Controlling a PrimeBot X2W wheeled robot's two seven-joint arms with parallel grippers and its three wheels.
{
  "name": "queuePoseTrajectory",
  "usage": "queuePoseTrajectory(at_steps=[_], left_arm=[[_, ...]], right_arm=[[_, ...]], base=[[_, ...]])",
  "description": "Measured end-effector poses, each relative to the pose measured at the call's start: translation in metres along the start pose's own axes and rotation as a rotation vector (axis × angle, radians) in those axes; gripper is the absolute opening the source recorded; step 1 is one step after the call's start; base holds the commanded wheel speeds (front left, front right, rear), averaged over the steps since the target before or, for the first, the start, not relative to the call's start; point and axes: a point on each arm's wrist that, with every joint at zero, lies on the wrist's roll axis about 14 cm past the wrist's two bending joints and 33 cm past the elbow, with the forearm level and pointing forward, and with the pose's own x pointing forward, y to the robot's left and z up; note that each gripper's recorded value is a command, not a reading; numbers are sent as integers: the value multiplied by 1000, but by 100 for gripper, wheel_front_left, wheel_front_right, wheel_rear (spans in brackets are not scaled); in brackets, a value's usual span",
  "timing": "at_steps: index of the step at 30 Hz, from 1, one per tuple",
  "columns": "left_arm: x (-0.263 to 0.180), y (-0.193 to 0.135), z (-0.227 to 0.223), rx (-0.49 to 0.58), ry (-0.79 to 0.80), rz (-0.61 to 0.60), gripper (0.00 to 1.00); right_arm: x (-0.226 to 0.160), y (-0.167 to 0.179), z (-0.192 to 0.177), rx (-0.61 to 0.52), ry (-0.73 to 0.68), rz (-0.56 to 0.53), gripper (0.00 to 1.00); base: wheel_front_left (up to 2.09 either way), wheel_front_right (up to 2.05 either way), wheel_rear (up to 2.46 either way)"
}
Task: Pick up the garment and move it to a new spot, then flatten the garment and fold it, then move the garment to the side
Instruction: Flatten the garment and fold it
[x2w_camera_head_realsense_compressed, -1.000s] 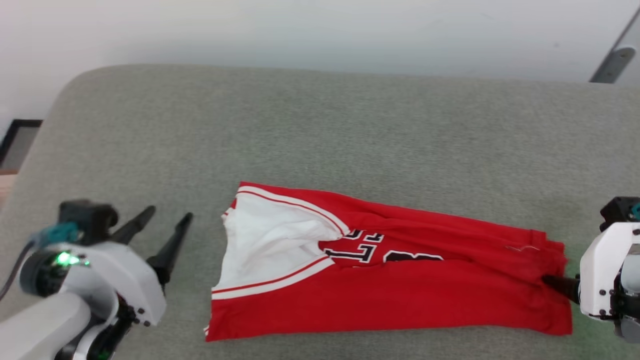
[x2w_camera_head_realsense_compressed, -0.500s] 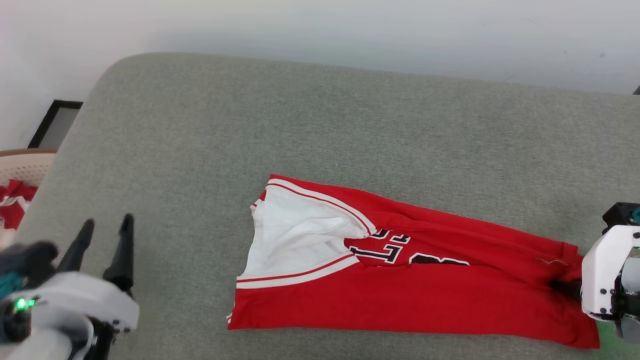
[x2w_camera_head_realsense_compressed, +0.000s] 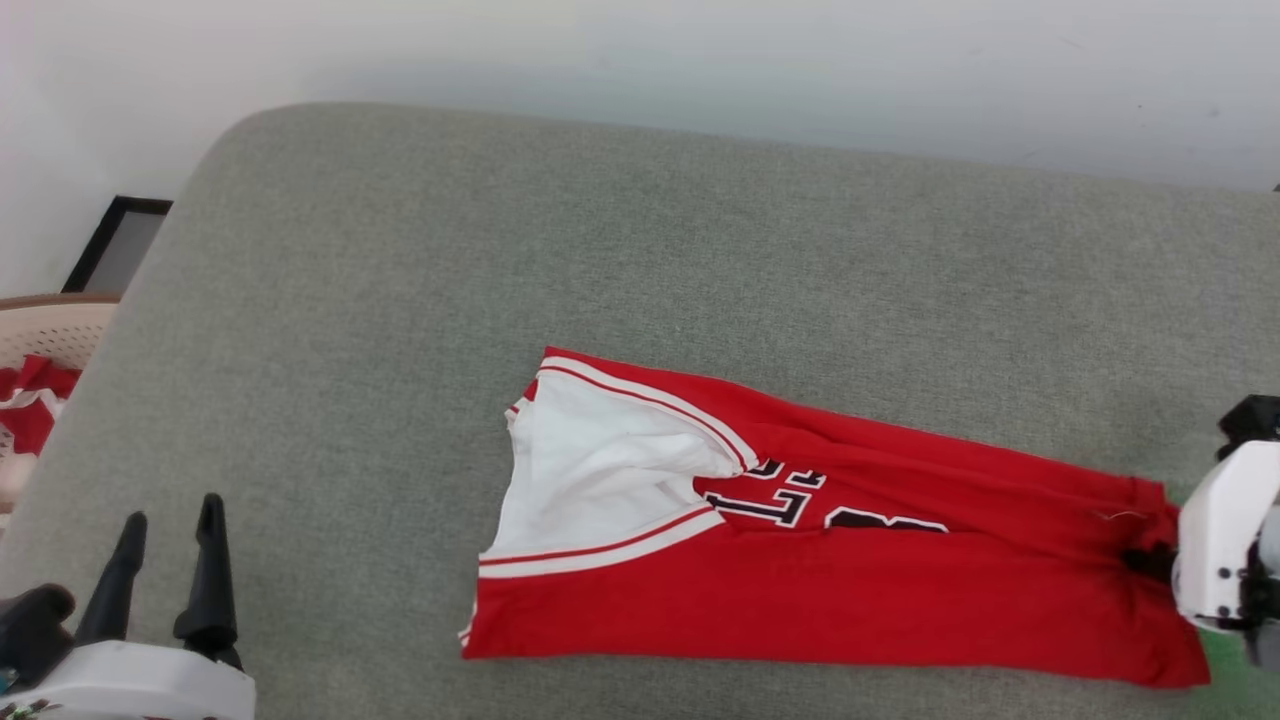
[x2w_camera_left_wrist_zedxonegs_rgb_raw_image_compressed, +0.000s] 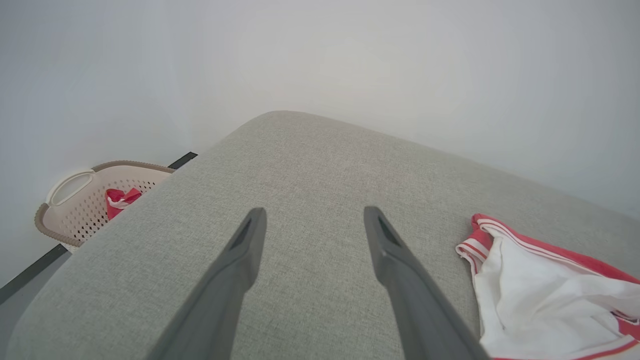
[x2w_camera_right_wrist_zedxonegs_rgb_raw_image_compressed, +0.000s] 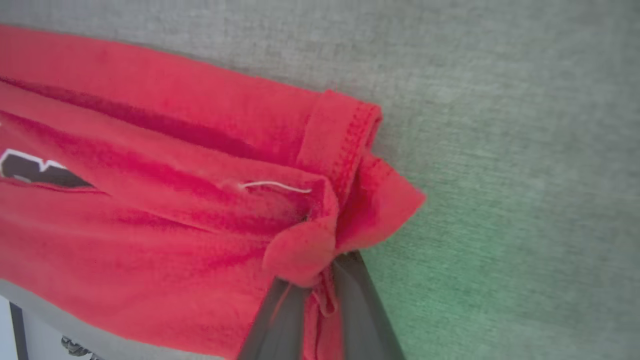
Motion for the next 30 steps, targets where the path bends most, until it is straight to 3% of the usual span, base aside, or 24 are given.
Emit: queuePoseTrajectory(at_steps=[16, 21, 30], left_arm=[[11, -9, -5, 9, -11, -42, 100], [11, -10, -5, 6, -13, -48, 100], [4, -15, -1, -10, -29, -67, 100]], right_arm=[[-60, -120, 3, 77, -59, -313, 0], [-62, -91, 13, 29, -87, -244, 0], [-78, 15, 32, -143, -188, 6, 0]], base=[[0, 0, 0], [0, 0, 0], [0, 0, 0]])
